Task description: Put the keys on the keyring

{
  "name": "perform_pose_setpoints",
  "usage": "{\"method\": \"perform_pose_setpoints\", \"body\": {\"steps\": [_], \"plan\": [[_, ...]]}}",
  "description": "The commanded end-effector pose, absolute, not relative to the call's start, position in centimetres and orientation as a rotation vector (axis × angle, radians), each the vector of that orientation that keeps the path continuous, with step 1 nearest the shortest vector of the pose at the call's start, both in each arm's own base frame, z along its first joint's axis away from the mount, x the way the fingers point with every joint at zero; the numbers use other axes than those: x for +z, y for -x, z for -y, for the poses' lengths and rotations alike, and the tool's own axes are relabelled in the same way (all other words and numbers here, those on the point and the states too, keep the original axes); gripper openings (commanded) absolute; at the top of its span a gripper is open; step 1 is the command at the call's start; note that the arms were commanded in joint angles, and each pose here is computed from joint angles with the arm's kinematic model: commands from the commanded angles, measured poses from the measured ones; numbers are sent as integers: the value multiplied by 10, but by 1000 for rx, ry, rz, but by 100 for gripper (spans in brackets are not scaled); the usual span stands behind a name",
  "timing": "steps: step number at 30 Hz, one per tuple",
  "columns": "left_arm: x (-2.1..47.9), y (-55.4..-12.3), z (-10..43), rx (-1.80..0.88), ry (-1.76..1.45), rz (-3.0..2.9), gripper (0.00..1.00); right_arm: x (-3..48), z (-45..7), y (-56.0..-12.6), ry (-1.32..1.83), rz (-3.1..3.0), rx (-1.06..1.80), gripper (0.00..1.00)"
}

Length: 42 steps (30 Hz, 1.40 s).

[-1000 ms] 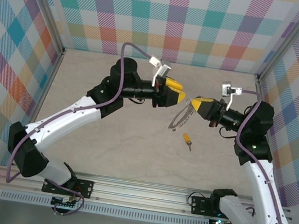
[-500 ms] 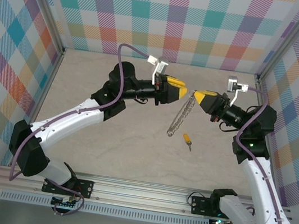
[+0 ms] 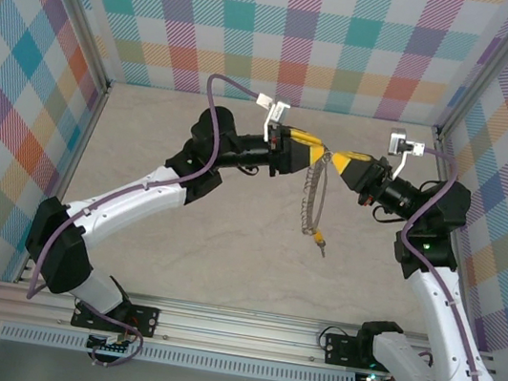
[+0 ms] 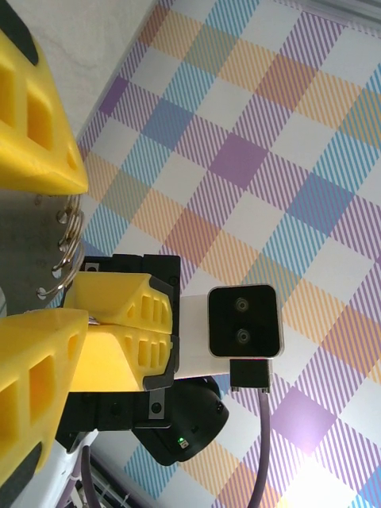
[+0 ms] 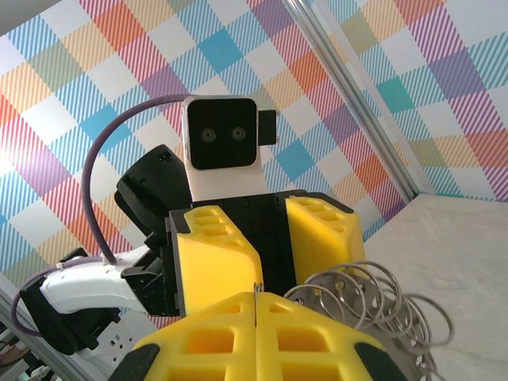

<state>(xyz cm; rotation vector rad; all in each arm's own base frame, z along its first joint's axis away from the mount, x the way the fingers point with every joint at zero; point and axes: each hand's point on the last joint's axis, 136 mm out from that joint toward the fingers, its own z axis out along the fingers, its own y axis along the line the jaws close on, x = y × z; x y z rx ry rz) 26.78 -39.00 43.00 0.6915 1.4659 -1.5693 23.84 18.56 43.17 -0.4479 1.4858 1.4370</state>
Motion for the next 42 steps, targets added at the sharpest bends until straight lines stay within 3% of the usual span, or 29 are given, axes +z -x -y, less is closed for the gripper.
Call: {"method": "perform_pose_setpoints", "body": {"steps": [1,13,19,23,33,42], "plan": [[445,-256,392,-1603,-732,-1389,41,441,-185,-236,471,-1429,1420,0],[442,-249,400,-1626,-758,-1388,37,438,-186,-239,463,-1437,1421,0],[443,-249,398,-1631,-740,-1380,45,435,-185,-242,450,-1445,1415,0],[443,-247,398,-1632,-739,-1378,45,434,-185,-243,443,-1448,1416,0],[438,-245,399,-1646,-748,-1387,26,432,-185,-245,435,-1453,1411,0],[434,-239,402,-1658,-772,-1391,25,431,-184,-247,427,-1456,1411,0]]}}
